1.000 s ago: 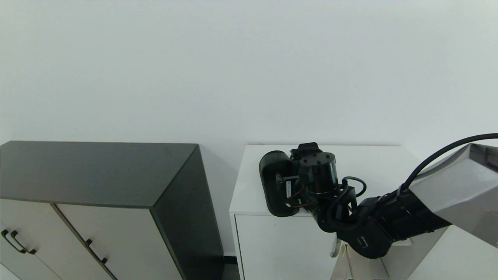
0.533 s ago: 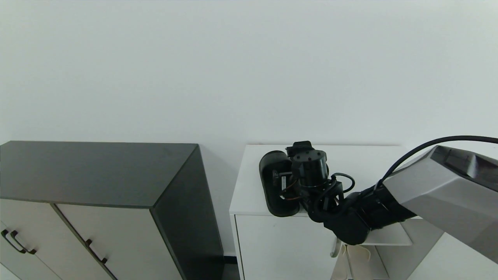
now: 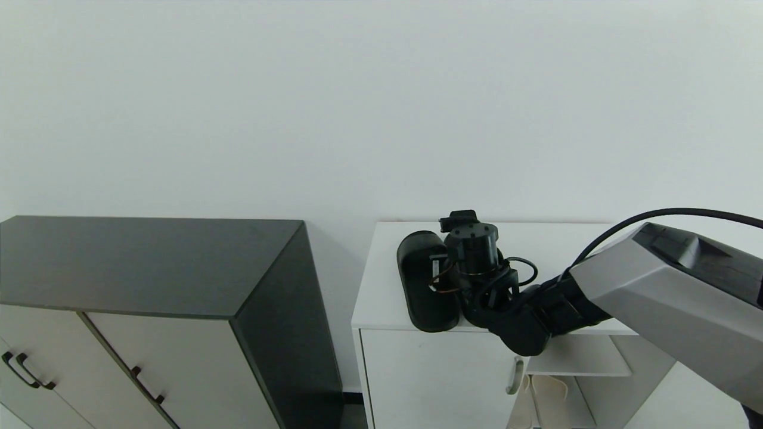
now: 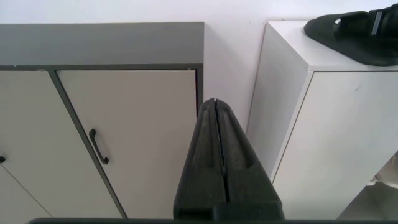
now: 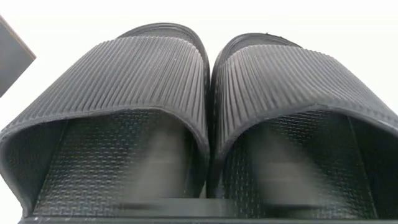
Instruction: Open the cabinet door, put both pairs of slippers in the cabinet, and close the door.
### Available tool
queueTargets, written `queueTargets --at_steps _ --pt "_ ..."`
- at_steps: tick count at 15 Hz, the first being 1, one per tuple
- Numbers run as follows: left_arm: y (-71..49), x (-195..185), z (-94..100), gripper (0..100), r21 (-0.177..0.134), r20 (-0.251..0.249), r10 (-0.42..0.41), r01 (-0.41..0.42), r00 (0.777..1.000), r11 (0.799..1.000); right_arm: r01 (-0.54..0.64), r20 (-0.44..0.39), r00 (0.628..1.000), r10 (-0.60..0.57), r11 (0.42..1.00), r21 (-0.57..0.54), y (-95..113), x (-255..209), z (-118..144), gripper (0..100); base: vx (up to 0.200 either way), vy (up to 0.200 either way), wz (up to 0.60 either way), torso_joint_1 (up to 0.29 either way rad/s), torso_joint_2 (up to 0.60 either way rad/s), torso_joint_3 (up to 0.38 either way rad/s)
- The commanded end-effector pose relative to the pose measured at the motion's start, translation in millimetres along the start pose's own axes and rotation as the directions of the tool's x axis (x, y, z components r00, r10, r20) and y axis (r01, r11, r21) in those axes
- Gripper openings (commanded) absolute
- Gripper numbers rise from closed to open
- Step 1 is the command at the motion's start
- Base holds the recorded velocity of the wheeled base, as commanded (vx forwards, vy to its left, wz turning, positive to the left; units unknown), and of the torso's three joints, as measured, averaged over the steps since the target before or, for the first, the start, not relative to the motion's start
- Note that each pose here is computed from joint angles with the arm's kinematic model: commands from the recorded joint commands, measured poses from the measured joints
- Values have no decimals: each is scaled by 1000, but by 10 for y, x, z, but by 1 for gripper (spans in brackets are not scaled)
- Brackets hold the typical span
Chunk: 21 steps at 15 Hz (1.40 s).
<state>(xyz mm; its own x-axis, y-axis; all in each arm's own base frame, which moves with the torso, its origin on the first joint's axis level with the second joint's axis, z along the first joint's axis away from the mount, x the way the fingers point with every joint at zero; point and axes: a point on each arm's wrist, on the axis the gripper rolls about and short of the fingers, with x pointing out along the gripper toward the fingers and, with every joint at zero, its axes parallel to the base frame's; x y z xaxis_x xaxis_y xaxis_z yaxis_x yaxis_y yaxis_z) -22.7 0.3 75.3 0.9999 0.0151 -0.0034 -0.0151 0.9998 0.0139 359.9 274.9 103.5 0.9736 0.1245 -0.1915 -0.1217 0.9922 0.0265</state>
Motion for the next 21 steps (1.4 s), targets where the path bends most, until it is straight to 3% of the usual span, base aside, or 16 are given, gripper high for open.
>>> queueTargets --at_steps 1,6,11,14,21 --pt "0 1 0 0 0 -1 0 0 1000 1000 -3 -10 1000 3 1000 -6 9 24 -52 0 0 0 0 0 0 0" --pt "0 0 0 0 0 0 0 0 1000 1000 -10 -1 1000 10 1000 0 -8 -76 31 0 0 0 0 0 0 0" --pt "0 0 0 0 -2 0 0 0 1000 1000 -98 19 995 98 995 0 -42 -850 361 0 0 0 0 0 0 0" --pt "0 0 0 0 -6 0 2 -2 1000 1000 -133 -19 991 133 991 -18 -216 -1167 322 0 0 0 0 0 0 0" --pt "0 0 0 0 -8 0 2 -2 1000 1000 -135 -30 991 134 991 -26 -246 -1234 292 0 0 0 0 0 0 0"
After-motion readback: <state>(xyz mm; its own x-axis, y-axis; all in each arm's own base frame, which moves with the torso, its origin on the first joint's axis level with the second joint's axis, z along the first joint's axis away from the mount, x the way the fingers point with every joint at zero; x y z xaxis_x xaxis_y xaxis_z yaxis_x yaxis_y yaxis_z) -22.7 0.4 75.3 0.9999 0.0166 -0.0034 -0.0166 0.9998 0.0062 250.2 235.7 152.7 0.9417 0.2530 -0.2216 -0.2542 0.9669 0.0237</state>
